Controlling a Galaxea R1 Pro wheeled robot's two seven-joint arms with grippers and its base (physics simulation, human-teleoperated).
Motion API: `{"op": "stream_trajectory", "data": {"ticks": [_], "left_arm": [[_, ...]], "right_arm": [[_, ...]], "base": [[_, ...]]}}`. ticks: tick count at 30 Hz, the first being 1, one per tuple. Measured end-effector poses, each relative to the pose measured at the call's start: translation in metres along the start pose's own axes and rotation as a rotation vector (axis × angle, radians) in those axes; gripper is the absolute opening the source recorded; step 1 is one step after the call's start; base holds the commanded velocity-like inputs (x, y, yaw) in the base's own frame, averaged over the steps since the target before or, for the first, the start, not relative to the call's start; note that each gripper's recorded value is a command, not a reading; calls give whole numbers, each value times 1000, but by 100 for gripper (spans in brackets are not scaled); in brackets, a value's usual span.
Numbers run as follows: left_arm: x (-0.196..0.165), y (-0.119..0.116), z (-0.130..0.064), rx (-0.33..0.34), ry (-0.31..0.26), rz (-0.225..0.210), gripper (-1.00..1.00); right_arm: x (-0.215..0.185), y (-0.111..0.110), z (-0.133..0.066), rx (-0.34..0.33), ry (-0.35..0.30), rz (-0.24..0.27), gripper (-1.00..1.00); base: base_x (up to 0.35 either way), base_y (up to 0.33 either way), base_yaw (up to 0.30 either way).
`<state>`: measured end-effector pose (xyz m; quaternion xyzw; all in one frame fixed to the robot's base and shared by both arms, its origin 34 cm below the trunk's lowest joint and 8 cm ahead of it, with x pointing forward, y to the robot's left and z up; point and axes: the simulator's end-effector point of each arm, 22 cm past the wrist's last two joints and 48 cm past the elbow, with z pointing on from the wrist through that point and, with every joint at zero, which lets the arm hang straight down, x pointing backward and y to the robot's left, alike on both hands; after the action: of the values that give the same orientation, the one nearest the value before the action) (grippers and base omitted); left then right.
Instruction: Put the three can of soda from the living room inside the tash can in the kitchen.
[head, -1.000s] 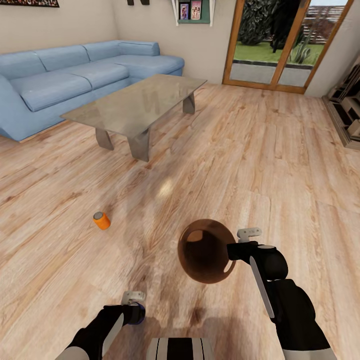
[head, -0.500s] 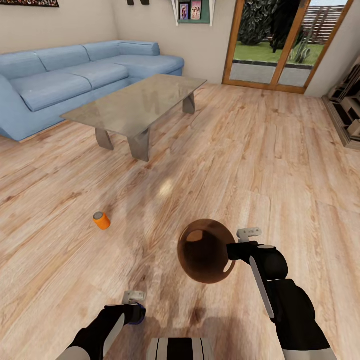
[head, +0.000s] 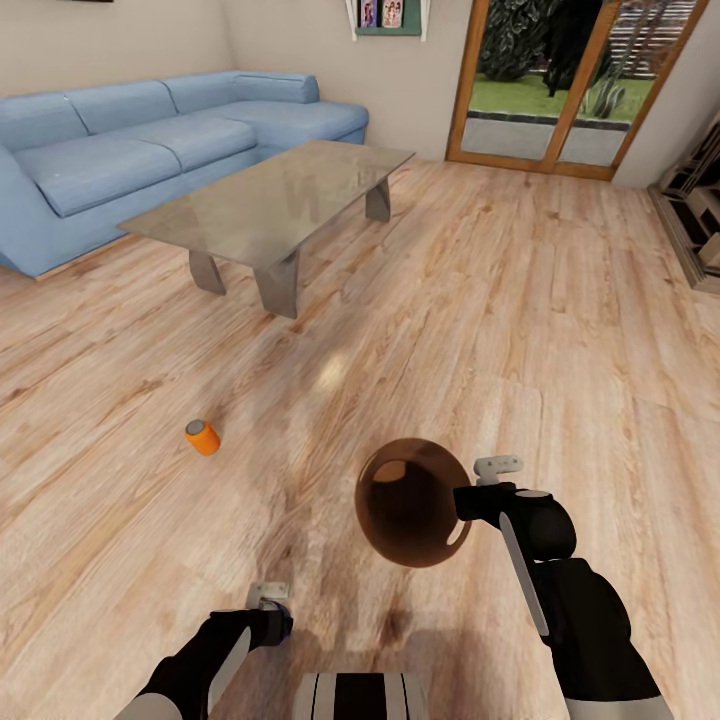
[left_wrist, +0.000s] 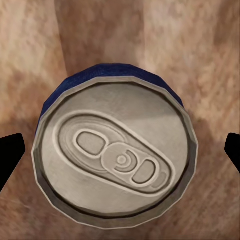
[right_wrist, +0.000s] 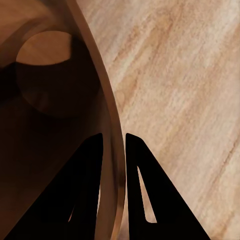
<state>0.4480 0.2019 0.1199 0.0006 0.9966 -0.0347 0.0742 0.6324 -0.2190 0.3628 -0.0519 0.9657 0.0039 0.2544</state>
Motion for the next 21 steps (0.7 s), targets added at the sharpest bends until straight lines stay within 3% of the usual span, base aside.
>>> {"op": "stream_trajectory", "data": {"ticks": [21], "left_arm": [[6, 0, 4, 0, 13, -1, 100]], "right_arm": [[5, 0, 5, -2, 12, 2, -100]], "base": [[0, 0, 0]]}}
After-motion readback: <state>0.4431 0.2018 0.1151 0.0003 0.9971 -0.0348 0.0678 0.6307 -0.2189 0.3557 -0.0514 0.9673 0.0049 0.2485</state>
